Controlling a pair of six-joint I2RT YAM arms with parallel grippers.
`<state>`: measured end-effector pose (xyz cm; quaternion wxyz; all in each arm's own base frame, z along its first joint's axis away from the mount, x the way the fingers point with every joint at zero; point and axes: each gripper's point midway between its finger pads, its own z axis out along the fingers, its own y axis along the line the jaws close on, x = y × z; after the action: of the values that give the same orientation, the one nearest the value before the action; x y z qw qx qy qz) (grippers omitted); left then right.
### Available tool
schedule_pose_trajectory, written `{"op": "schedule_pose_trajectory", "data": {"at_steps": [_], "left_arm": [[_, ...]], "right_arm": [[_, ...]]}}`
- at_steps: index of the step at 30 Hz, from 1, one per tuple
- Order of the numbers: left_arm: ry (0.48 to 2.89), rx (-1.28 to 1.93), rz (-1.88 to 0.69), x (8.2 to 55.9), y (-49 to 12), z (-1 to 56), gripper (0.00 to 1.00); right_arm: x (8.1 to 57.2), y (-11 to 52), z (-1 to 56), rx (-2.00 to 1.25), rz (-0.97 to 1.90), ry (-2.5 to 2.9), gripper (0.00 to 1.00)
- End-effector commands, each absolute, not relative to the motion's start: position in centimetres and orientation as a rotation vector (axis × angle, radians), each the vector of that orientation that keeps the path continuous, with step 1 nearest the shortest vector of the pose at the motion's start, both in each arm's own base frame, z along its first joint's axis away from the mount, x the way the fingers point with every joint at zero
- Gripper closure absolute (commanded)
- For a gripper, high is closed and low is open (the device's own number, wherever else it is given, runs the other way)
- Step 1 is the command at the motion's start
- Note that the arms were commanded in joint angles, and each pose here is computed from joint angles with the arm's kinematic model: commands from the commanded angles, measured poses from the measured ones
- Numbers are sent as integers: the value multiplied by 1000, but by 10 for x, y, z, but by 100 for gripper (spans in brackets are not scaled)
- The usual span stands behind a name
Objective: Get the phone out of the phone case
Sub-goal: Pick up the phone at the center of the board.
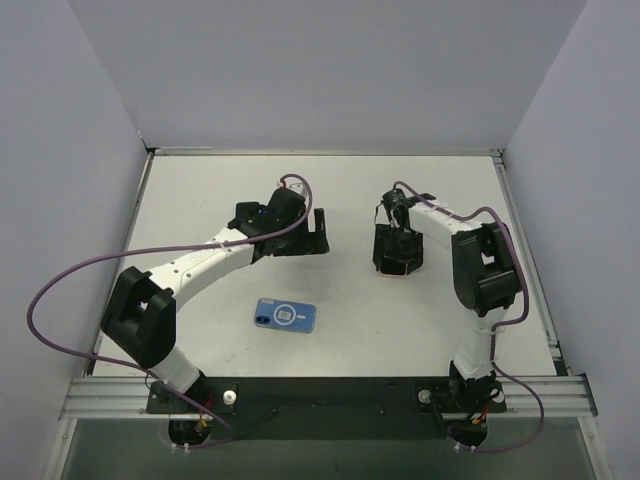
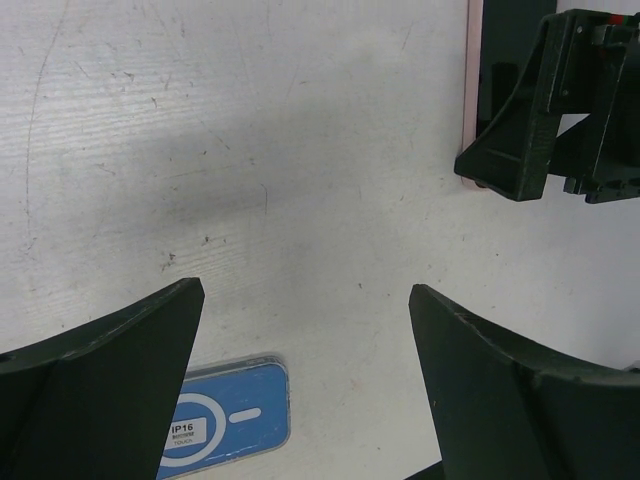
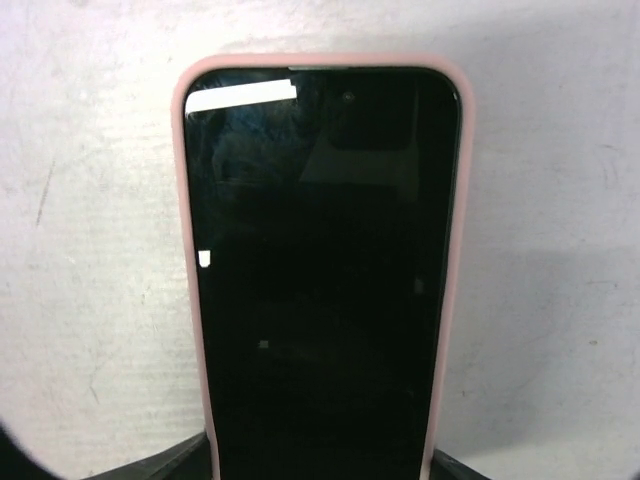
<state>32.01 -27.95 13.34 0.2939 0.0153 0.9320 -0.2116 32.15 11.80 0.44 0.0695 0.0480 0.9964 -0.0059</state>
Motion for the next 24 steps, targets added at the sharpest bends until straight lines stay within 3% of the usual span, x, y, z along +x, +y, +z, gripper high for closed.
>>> {"op": "schedule_pose_trajectory", "data": {"at_steps": [1, 2, 7, 9, 19, 24], "left_arm": [[2410, 2, -631, 322, -280, 161, 4], [2410, 1, -625, 322, -279, 161, 4], [2439, -62, -560, 329, -264, 156, 4], [2483, -136, -708, 328, -267, 157, 5], [2498, -241, -1214, 328, -311, 152, 7], [2617, -309, -1307, 319, -323, 114, 9]], "right_arm": [[321, 111, -3, 160, -70, 2990, 61], [324, 113, 0, 156, -58, 2979, 72], [331, 133, 34, 106, 118, 2879, 90], [324, 146, 43, 66, 195, 2857, 100], [270, 216, 81, -222, 482, 2744, 100], [265, 229, 78, -221, 532, 2721, 100]]}}
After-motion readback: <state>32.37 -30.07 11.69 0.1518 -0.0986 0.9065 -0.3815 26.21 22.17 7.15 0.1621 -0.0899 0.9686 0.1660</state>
